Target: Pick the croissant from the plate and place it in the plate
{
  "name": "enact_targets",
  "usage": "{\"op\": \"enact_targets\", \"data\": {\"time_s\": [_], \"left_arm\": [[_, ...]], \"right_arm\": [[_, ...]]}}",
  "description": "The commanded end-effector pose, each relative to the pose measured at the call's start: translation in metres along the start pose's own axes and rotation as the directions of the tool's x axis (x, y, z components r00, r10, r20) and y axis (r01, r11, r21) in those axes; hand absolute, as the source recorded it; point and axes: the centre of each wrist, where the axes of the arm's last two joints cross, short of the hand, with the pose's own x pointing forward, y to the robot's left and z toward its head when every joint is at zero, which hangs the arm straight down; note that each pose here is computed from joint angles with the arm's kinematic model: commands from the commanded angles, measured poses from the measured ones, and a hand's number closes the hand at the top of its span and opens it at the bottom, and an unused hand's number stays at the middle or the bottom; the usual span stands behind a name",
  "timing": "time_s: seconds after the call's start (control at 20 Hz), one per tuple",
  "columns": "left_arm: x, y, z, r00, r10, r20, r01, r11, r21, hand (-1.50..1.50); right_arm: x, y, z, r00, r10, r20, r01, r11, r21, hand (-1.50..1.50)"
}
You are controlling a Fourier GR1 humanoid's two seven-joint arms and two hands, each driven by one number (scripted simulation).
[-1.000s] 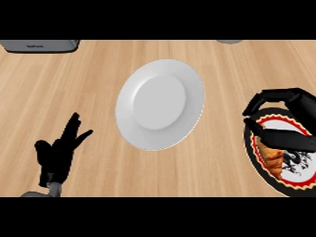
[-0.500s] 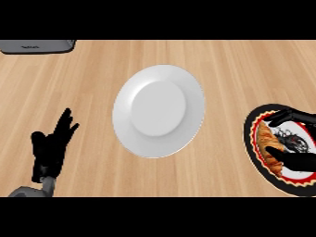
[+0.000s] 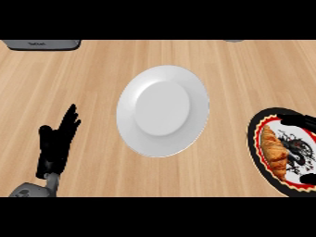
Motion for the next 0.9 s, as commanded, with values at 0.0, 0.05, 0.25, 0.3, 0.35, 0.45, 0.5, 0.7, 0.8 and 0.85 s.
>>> {"op": "enact_targets", "data": {"time_s": [0.0,0.05,0.25,0.3,0.35,0.45,0.5,0.7,0.8,0.85], "left_arm": [[-0.002,-0.009,-0.003,1.000,0.002,0.000,-0.002,1.000,0.008,0.00],[0.018,-0.003,-0.004,1.000,0.007,-0.006,-0.007,1.000,0.005,0.00],[0.019,-0.004,0.003,1.000,-0.011,-0.012,0.011,1.000,0.010,0.00],[0.012,-0.016,0.006,1.000,-0.006,0.003,0.006,1.000,-0.006,0.00],[0.020,0.006,-0.007,1.000,0.006,-0.008,-0.006,1.000,0.002,0.00],[0.011,-0.006,-0.008,1.000,0.004,-0.007,-0.004,1.000,0.017,0.00],[-0.001,-0.002,0.011,1.000,-0.009,-0.008,0.009,1.000,-0.002,0.00],[0.007,-0.002,-0.009,1.000,-0.014,0.009,0.014,1.000,-0.004,0.00],[0.018,-0.012,-0.006,1.000,-0.011,0.001,0.011,1.000,-0.003,0.00],[0.009,0.003,-0.013,1.000,-0.018,0.001,0.018,1.000,0.013,0.00]], "right_arm": [[0.007,-0.013,-0.014,0.973,0.228,-0.042,-0.224,0.970,0.092,-1.50],[0.011,-0.026,-0.016,0.968,0.244,-0.065,-0.236,0.966,0.107,-1.50],[0.026,-0.035,-0.029,0.936,0.329,-0.126,-0.292,0.924,0.246,-1.50],[0.029,-0.047,-0.031,0.923,0.354,-0.151,-0.299,0.906,0.299,-1.50],[0.034,-0.030,-0.039,0.917,0.368,-0.154,-0.295,0.885,0.362,-1.50],[0.034,-0.013,-0.038,0.902,0.395,-0.174,-0.288,0.851,0.438,-1.50],[0.039,-0.020,-0.049,0.903,0.390,-0.179,-0.276,0.848,0.453,-1.50],[0.035,0.001,-0.056,0.888,0.418,-0.193,-0.268,0.810,0.521,-1.50],[0.037,0.004,-0.076,0.875,0.433,-0.217,-0.271,0.809,0.521,-1.50],[0.032,0.016,-0.073,0.879,0.423,-0.222,-0.261,0.814,0.519,-1.50]]}}
